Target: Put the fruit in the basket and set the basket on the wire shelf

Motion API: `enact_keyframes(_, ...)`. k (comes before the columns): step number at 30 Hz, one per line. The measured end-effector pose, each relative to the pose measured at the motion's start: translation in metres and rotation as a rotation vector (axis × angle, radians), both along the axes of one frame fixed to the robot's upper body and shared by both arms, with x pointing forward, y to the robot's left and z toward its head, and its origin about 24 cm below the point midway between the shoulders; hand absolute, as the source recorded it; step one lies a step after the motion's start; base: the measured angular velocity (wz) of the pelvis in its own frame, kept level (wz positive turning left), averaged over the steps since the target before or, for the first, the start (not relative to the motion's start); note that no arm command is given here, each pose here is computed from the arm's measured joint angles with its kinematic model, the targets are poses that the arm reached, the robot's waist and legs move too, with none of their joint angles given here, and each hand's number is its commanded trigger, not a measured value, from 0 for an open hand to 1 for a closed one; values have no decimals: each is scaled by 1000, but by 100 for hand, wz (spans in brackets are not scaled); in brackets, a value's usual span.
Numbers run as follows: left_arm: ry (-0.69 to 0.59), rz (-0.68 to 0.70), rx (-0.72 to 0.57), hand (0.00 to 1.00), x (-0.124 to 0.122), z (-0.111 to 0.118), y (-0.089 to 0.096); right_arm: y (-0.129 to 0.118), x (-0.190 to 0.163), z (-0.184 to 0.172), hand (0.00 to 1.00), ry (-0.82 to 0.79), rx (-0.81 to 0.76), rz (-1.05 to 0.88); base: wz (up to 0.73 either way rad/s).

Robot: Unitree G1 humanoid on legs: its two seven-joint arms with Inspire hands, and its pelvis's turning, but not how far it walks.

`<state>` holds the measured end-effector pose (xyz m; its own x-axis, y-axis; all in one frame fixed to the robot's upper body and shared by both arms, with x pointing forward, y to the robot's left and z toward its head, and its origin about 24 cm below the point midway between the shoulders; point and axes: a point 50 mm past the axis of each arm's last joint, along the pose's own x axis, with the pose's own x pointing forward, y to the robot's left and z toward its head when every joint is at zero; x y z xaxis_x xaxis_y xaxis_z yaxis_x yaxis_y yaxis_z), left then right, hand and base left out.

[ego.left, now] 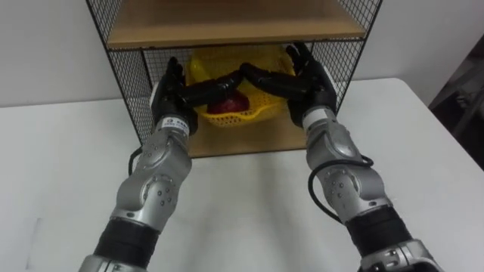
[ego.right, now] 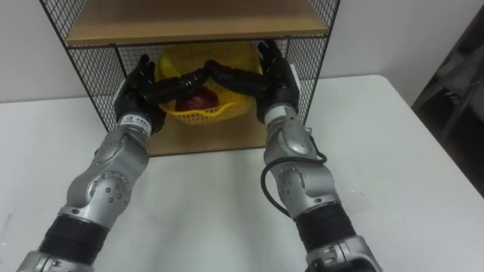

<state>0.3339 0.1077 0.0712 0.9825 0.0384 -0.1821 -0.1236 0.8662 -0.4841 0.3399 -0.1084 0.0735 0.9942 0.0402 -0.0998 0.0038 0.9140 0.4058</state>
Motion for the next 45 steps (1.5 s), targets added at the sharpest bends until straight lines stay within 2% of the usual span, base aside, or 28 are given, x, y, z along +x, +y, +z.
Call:
enact_keyframes(17,154,-31,17,0,13,-12,-2,-7,14,-19,0,180,86,-69,0)
enact_keyframes(23,179,-37,47,0,12,-17,-2,-6,11,-29,0,232,69,-53,0)
enact_keyframes(29,186,-31,53,0,11,-19,-2,-7,10,-32,0,242,68,-49,0)
enact_keyframes(35,242,-27,70,0,7,-33,0,-9,4,-43,0,267,69,-29,0)
enact_keyframes(45,244,-32,84,0,7,-36,6,-11,0,-49,0,272,39,-15,0)
